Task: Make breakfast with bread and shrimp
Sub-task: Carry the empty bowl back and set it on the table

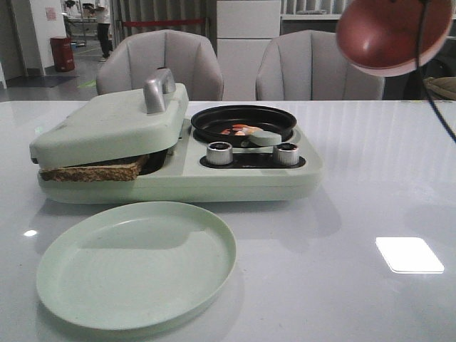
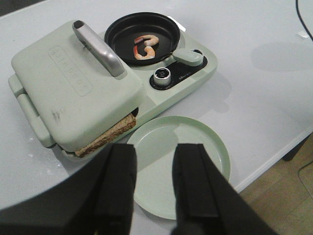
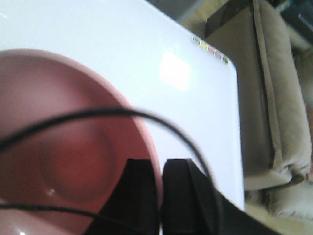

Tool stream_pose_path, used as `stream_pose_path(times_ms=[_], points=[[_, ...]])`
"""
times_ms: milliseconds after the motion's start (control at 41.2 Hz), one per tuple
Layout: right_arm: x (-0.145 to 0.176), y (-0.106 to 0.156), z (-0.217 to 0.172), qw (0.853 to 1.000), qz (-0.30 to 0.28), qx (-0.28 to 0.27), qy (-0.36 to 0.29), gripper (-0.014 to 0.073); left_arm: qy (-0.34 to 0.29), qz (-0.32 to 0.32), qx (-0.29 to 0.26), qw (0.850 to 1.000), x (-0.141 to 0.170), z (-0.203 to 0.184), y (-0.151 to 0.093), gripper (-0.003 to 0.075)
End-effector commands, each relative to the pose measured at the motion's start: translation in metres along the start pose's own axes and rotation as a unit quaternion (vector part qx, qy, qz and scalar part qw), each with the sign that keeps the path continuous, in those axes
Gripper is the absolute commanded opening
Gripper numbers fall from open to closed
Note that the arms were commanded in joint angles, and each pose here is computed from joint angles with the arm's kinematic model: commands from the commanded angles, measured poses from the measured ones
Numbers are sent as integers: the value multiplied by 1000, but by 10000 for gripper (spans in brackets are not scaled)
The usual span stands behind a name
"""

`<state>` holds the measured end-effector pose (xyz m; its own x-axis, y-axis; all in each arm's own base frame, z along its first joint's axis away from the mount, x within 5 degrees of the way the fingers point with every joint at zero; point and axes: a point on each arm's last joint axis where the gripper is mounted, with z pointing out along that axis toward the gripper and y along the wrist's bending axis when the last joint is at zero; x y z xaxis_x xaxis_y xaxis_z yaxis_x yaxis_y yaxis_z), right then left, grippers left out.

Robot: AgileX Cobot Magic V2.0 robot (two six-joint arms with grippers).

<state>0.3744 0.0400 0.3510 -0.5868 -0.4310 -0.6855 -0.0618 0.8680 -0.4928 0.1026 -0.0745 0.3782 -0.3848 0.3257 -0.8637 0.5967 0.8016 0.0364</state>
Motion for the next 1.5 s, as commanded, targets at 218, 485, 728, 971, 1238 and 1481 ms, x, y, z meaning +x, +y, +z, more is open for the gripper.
stream_pose_path(times_ms=[218, 485, 728, 971, 1238, 1481], points=[[32, -37, -8, 989, 126, -64, 50, -31, -54, -4, 5, 999, -14, -6, -1, 277], [63, -48, 6, 953, 204, -203, 93, -31, -54, -4, 5, 999, -14, -6, -1, 278], [87, -31, 26, 938, 233, -241, 83, -31, -54, -4, 5, 999, -14, -6, -1, 277], [102, -15, 57, 932, 233, -249, 122, -31, -54, -4, 5, 999, -14, -6, -1, 277], [114, -8, 82, 935, 226, -235, 137, -31, -54, -4, 5, 999, -14, -6, -1, 277], [122, -4, 95, 939, 212, -228, 148, -31, -54, -4, 5, 999, -14, -6, -1, 277]])
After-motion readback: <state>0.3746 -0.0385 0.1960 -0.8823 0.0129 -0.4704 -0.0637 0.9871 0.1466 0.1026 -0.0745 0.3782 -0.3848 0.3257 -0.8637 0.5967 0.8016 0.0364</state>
